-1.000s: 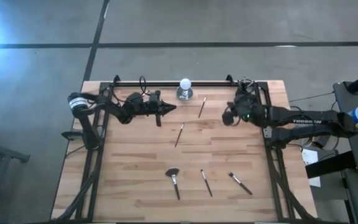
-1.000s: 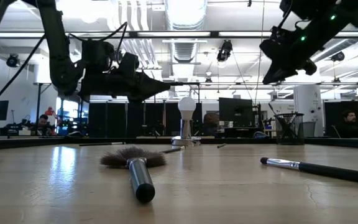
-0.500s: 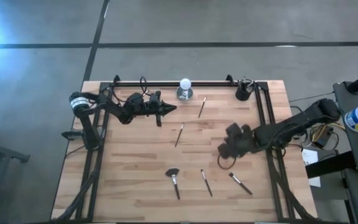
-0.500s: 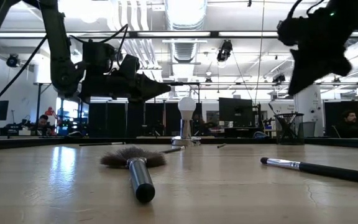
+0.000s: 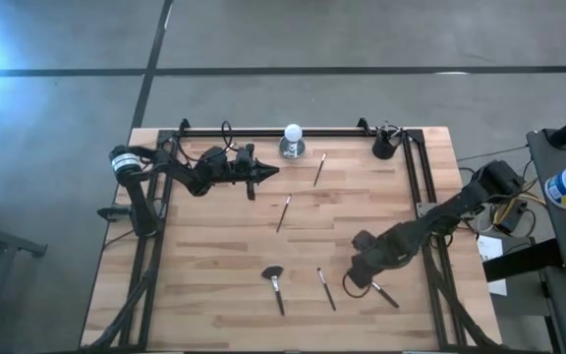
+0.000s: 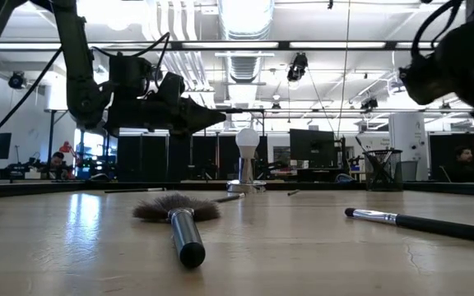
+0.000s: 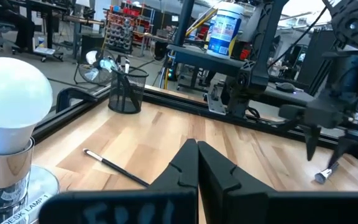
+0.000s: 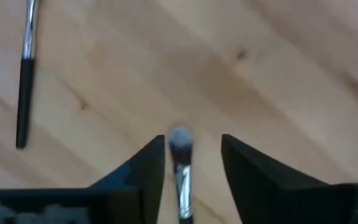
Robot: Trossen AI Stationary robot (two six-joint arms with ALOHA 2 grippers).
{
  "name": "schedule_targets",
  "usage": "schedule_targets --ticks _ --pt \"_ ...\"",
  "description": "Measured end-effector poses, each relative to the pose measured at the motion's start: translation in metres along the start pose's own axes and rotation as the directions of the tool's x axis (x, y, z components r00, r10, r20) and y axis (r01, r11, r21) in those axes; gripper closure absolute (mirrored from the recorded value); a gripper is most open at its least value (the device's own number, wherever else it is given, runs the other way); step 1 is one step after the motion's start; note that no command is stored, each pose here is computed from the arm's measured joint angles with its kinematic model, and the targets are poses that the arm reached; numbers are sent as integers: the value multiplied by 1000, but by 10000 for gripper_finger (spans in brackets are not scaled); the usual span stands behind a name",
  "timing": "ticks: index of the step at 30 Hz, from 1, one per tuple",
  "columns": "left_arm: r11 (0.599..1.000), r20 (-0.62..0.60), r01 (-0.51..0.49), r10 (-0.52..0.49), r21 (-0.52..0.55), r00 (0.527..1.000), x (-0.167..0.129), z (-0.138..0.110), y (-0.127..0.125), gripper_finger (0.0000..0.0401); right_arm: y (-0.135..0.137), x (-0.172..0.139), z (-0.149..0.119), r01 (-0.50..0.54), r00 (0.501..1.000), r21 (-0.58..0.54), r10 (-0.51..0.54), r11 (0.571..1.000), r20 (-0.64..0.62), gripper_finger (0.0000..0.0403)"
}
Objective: Pick & Place Makeup Supplies
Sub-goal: Put the makeup brush into the makeup holder
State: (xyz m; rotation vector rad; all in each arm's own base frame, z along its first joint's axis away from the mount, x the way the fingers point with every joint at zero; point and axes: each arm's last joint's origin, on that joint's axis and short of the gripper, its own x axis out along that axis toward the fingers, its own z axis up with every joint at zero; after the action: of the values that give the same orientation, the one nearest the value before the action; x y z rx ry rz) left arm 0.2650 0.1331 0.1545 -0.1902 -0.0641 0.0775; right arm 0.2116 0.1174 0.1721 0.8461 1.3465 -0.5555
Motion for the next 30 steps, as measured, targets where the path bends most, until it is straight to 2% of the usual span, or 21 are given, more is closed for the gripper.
schedule_targets --ticks 7,14,19,25,30 --pt "1000 0 0 0 0 1000 0 0 0 401 4 10 -17 28 999 17 -28 999 -28 194" --pt "1000 -1 0 0 0 1000 0 0 0 401 11 29 -19 41 999 -15 -42 999 -26 203" --pt "1000 -1 0 0 0 1000 0 0 0 401 12 41 -19 72 997 -31 -73 997 -38 240" --pt "1000 -2 0 0 0 1000 0 0 0 401 15 41 -18 102 993 -82 -106 991 -46 316" --pt "1000 -1 0 0 -1 1000 0 0 0 401 20 34 -14 31 999 -86 -34 996 -28 379"
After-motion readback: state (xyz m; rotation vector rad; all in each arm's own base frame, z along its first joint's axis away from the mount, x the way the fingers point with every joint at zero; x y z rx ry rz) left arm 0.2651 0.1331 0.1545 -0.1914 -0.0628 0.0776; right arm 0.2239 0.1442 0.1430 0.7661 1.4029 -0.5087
